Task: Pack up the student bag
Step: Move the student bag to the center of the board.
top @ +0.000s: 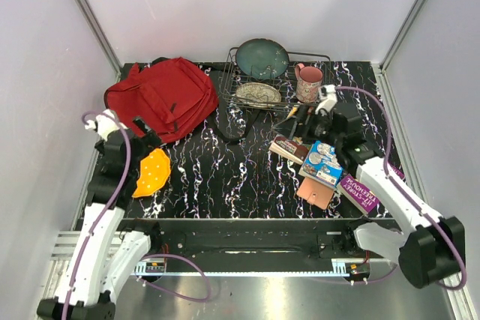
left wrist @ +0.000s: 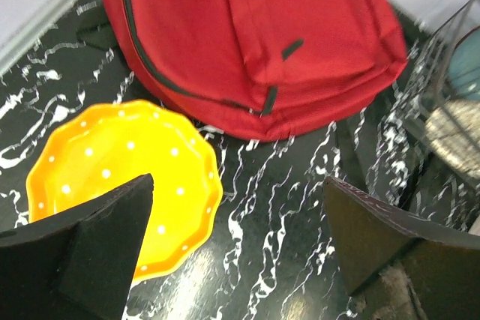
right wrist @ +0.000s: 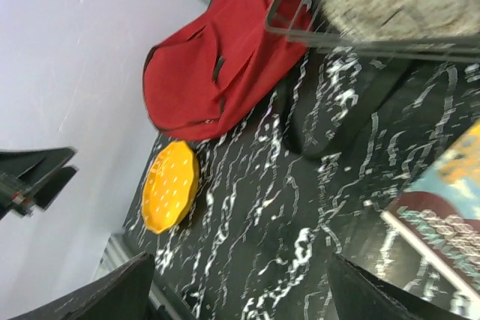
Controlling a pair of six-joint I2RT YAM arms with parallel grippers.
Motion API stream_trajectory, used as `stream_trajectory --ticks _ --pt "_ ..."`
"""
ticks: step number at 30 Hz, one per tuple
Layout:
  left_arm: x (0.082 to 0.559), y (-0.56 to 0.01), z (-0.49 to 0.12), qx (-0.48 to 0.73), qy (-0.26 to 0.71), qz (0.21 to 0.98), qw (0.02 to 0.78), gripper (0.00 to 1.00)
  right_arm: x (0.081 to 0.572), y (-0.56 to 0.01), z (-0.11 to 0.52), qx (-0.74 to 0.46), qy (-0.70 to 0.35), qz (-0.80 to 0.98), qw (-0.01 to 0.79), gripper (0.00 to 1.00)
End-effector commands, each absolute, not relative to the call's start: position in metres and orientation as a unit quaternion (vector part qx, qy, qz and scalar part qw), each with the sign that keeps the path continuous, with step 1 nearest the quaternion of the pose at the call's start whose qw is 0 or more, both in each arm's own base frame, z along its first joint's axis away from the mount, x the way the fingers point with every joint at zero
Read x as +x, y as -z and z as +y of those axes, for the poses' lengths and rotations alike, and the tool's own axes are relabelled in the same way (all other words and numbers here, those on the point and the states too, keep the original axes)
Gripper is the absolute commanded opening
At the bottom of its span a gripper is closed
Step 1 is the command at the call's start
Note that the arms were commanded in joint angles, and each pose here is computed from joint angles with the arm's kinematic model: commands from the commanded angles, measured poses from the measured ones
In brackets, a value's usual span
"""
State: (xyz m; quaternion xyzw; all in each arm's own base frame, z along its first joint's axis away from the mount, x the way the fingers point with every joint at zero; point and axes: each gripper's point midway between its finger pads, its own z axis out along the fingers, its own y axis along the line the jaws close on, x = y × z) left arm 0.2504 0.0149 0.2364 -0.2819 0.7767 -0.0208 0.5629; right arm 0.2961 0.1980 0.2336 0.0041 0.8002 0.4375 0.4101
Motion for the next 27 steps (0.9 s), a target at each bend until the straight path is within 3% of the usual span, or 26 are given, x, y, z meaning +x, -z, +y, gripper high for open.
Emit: stream_trajectory --ticks 1,7,12,21,27 --pt "0.261 -0.225 0.0 -0.266 0.038 0.812 0.518 0.99 0.301 -0.242 0.242 0.004 -0.454 0.794 0.405 1.0" --pt "0.254 -0.236 -0.002 -0.251 0.05 0.806 0.533 0.99 0.321 -0.2 0.313 0.036 -0.46 0.814 0.354 1.0" --pt "0.239 -0.25 -0.002 -0.234 0.05 0.809 0.537 0.99 0.343 -0.198 0.37 0.036 -0.474 0.805 0.355 1.0" --pt "0.221 -0.249 -0.001 -0.198 0.04 0.82 0.536 0.99 0.41 -0.15 0.432 0.077 -0.455 0.817 0.345 0.82" --pt "0.217 -0.245 0.003 -0.185 0.025 0.823 0.536 0.99 0.444 -0.134 0.467 0.065 -0.426 0.829 0.357 0.79"
